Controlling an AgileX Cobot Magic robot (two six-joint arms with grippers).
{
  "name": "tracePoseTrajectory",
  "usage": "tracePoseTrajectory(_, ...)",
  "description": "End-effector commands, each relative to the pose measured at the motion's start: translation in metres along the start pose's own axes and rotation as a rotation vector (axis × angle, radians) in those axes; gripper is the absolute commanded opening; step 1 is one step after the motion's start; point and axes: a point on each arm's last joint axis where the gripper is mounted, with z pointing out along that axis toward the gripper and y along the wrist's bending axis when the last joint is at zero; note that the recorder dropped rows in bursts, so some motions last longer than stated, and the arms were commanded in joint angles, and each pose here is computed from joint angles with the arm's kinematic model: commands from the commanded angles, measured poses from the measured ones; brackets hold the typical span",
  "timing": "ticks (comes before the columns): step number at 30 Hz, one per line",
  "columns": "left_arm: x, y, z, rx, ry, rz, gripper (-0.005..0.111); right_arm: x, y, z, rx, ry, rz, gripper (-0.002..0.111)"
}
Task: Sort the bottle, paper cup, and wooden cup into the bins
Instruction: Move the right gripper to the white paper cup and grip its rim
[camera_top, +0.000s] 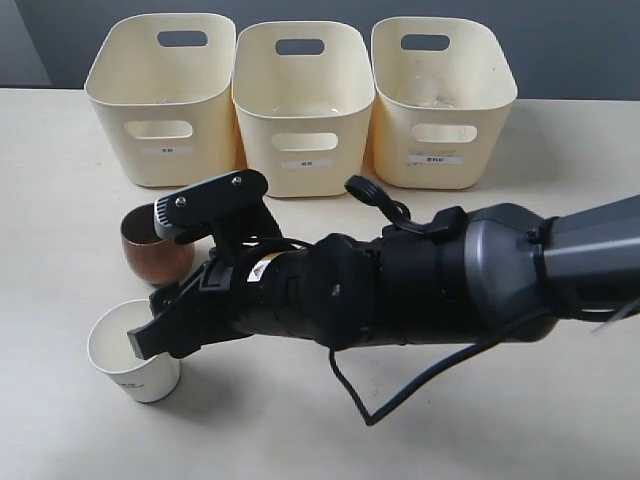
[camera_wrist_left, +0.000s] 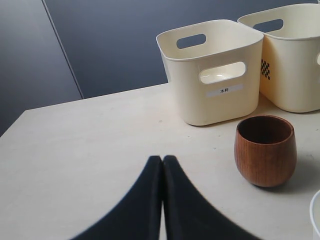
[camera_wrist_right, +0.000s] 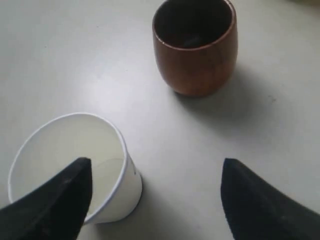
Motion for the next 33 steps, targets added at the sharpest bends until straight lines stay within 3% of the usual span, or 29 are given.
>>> tracePoseTrajectory(1,0.0,0.0,0.0,0.001,-0.005,0.003,0.0,-0.002,0.002,-0.001,-0.003,-0.012,0.012,0.069)
tracePoseTrajectory(7,0.0,0.0,0.0,0.001,-0.005,0.003,0.0,-0.001,0.012,-0.002,-0.009,-0.044,-0.016,0.069)
tracePoseTrajectory(33,0.0,0.0,0.0,0.001,-0.005,0.003,0.0,0.0,0.013,-0.001,-0.011,-0.033,0.022,0.069)
